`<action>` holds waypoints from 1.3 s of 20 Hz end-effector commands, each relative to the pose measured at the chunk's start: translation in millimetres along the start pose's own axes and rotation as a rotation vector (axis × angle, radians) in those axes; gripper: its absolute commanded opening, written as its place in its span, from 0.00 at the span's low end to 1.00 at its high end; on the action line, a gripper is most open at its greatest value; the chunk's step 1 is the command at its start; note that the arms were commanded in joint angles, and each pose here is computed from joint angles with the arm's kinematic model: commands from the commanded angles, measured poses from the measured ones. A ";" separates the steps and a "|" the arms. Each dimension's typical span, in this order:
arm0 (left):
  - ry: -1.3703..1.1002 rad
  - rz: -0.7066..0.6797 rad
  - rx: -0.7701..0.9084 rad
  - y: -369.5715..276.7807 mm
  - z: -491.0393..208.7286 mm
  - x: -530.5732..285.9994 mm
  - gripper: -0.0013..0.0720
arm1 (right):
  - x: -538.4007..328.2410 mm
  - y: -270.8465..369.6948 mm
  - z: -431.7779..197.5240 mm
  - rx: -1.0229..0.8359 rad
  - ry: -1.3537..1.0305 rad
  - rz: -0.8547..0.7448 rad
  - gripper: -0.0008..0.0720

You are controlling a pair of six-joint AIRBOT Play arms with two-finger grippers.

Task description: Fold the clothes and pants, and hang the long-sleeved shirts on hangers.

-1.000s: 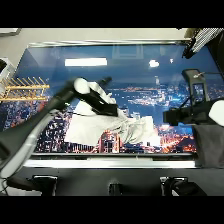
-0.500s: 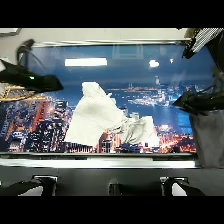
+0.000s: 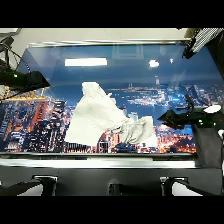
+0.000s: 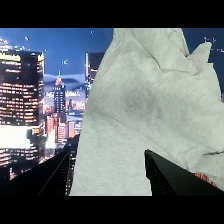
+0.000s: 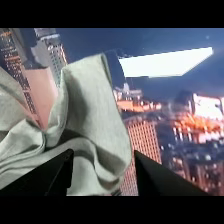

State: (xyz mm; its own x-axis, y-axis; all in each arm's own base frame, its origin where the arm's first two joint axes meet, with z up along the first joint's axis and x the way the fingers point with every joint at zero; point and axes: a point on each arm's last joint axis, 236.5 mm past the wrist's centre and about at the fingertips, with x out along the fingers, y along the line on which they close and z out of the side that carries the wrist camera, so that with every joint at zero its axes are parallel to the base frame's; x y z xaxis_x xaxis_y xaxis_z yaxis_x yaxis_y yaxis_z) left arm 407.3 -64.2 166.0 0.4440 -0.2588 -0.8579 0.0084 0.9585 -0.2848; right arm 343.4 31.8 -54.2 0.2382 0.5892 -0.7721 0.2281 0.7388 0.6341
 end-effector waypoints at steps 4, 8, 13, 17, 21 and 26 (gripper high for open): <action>0.003 0.005 -0.037 3.4 1.4 3.6 0.74 | 58.3 1.3 1.1 -0.037 0.023 -0.001 0.63; 0.010 0.009 -0.075 20.7 0.9 0.8 0.74 | 75.4 6.5 -0.6 -0.063 0.028 -0.020 0.60; 0.104 -0.151 -0.156 46.5 -29.9 34.0 0.73 | 72.9 11.5 -6.0 -0.111 0.047 -0.009 0.07; 0.170 -0.239 -0.215 60.1 -78.1 98.6 0.73 | 54.3 32.8 -13.5 -0.118 0.053 0.024 0.07; 0.230 -0.328 -0.268 59.5 -117.5 155.0 0.73 | 33.2 55.9 -27.2 -0.151 0.073 0.061 0.07; 0.265 -0.414 -0.255 51.5 -127.7 197.4 0.73 | 16.3 73.3 -37.1 -0.129 0.079 0.085 0.07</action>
State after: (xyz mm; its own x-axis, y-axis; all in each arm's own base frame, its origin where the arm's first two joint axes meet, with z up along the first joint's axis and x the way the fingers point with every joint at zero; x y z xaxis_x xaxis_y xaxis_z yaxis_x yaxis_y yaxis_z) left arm 376.6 -71.0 -49.6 0.2113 -0.6263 -0.7504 -0.1163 0.7462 -0.6555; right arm 336.3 102.9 -35.4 0.1858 0.6561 -0.7314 0.0762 0.7325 0.6765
